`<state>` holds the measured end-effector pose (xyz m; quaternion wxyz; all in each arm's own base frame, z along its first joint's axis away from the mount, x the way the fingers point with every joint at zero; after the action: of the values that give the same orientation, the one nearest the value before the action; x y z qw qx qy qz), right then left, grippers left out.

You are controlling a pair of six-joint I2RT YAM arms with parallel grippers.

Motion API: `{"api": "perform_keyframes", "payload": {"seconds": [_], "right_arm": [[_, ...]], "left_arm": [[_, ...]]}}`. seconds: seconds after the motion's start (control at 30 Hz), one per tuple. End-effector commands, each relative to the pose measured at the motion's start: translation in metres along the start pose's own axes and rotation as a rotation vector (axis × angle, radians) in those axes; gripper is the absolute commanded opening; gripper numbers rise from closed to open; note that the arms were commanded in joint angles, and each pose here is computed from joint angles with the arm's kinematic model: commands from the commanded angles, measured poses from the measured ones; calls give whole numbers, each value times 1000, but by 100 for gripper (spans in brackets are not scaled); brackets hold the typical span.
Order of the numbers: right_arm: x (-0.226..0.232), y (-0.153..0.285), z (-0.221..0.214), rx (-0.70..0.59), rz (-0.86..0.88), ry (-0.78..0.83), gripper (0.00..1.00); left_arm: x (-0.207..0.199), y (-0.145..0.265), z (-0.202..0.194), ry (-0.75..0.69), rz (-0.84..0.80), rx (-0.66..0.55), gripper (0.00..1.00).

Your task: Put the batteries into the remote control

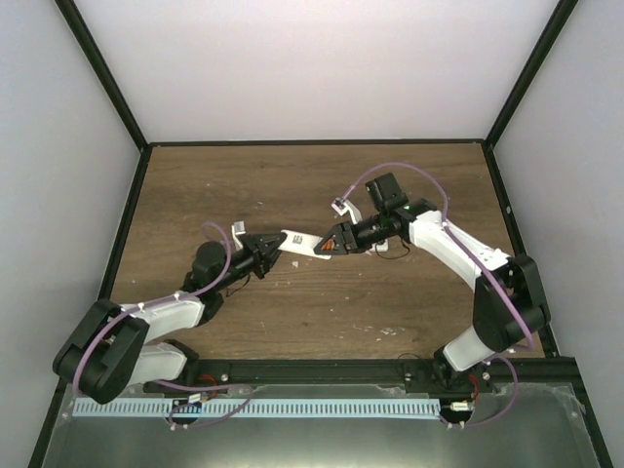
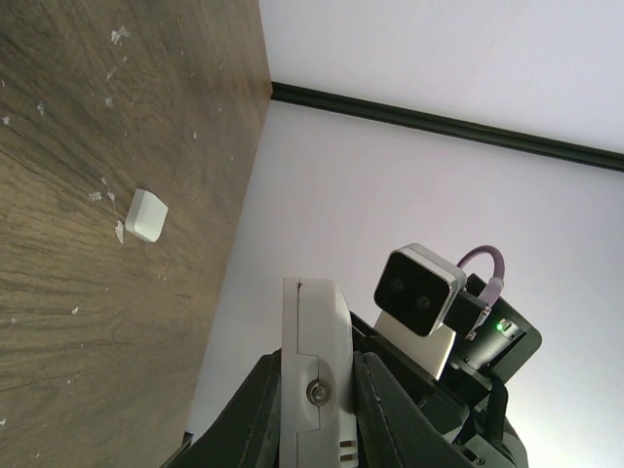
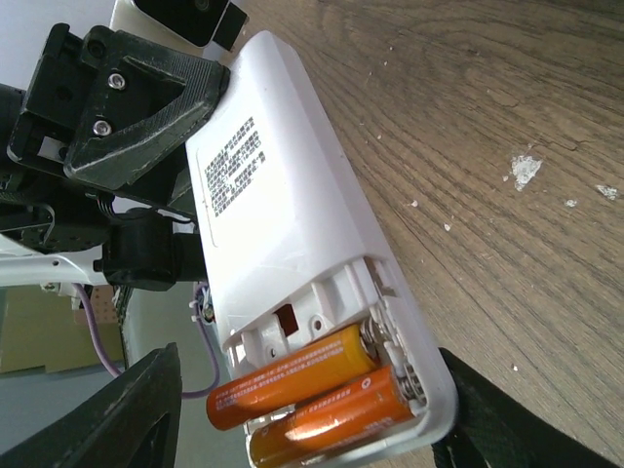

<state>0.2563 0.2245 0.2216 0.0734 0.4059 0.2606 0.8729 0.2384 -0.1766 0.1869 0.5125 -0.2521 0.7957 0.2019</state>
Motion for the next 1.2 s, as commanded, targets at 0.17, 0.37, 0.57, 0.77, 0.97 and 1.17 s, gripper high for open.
{"api": "perform_keyframes", "payload": {"seconds": [0.17, 0.37, 0.57, 0.77, 0.97, 1.17], "right_arm": [[7, 4, 13, -18, 31, 37, 57], [6, 3, 13, -19, 40, 35, 54], [4, 1, 14, -24, 55, 27, 50], [3, -1, 18, -31, 66, 26, 47], [5, 1, 21, -41, 63, 36, 46], [6, 0, 20, -43, 72, 34, 43]], "left_arm": [[-9, -5, -2, -1, -39, 21, 0], [-7, -5, -2, -8, -37, 21, 0], [-8, -6, -2, -17, -42, 28, 0], [-10, -7, -3, -30, -49, 33, 0], [-11, -6, -4, -33, -52, 35, 0], [-14, -5, -5, -43, -71, 40, 0]]}}
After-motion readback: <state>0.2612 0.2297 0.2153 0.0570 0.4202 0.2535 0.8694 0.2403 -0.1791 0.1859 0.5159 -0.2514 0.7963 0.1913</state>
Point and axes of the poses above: each gripper's point midway between its finger pads, its own y axis back along the fingers, its own x axis along the line the jaws close on, z = x × y, the point moved 7 cm from there along y, back along the fingers, and after that the axes turned 12 degrees about y, right-handed, at the moved point
